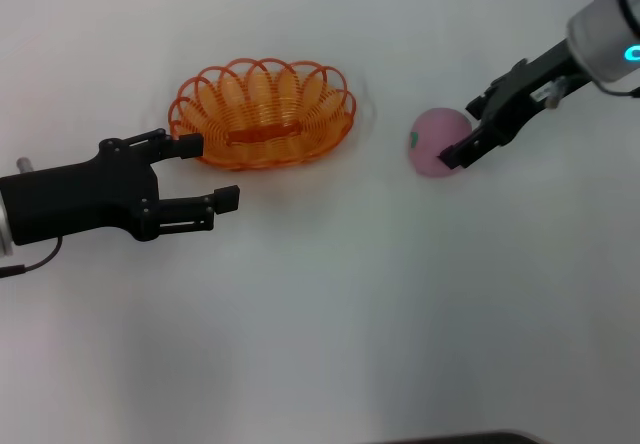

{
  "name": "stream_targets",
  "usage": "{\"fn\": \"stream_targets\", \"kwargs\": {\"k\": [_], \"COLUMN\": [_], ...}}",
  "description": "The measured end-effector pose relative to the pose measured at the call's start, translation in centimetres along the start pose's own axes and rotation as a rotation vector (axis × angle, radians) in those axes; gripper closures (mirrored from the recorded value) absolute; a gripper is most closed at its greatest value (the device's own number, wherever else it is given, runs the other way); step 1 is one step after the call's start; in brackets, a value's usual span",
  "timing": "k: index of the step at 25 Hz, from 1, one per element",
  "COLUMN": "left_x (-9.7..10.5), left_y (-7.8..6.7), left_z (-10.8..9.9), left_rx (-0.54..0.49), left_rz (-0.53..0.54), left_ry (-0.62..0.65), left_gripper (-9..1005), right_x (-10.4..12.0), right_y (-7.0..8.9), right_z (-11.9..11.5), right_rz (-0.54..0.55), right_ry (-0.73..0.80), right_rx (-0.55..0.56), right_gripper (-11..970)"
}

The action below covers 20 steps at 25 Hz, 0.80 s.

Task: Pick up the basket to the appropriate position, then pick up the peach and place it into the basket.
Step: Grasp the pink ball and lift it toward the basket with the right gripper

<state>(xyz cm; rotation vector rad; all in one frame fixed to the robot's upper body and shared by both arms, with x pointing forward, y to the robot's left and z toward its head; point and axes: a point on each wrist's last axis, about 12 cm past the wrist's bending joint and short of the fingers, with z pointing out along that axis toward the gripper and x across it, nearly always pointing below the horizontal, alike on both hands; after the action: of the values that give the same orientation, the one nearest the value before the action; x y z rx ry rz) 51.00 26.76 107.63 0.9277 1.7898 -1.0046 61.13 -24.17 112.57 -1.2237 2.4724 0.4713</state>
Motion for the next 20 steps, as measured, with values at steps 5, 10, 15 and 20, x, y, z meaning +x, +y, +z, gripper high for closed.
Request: {"fn": "stream_targets", "kwargs": {"k": [5,10,15,20], "left_x": [0.2,0.4,0.5,0.5], "left_y": [0.0,0.0,0.0,0.1], "left_z": [0.0,0.1,0.1,0.2], "left_rx": [0.001,-0.004,-0.008,-0.01], "left_rz": [-0.008,-0.015,-0.015,-0.015], "left_ry": [0.0,0.003,0.004,0.005], "left_gripper": [110,110,110,110], "right_x": [-0.3,-0.3,-0.4,-0.4], "right_y": [0.2,0.5,0.4,0.4], "right_z": [1.4,2.0,2.1,2.1], "right_rz": [-0.01,-0.017,-0.017,-0.017], "right_ry": [0.011,0.019,0.017,0.015], "right_rx": [0.01,0.007,0.01,0.013], "right_gripper": [36,48,60,73]}}
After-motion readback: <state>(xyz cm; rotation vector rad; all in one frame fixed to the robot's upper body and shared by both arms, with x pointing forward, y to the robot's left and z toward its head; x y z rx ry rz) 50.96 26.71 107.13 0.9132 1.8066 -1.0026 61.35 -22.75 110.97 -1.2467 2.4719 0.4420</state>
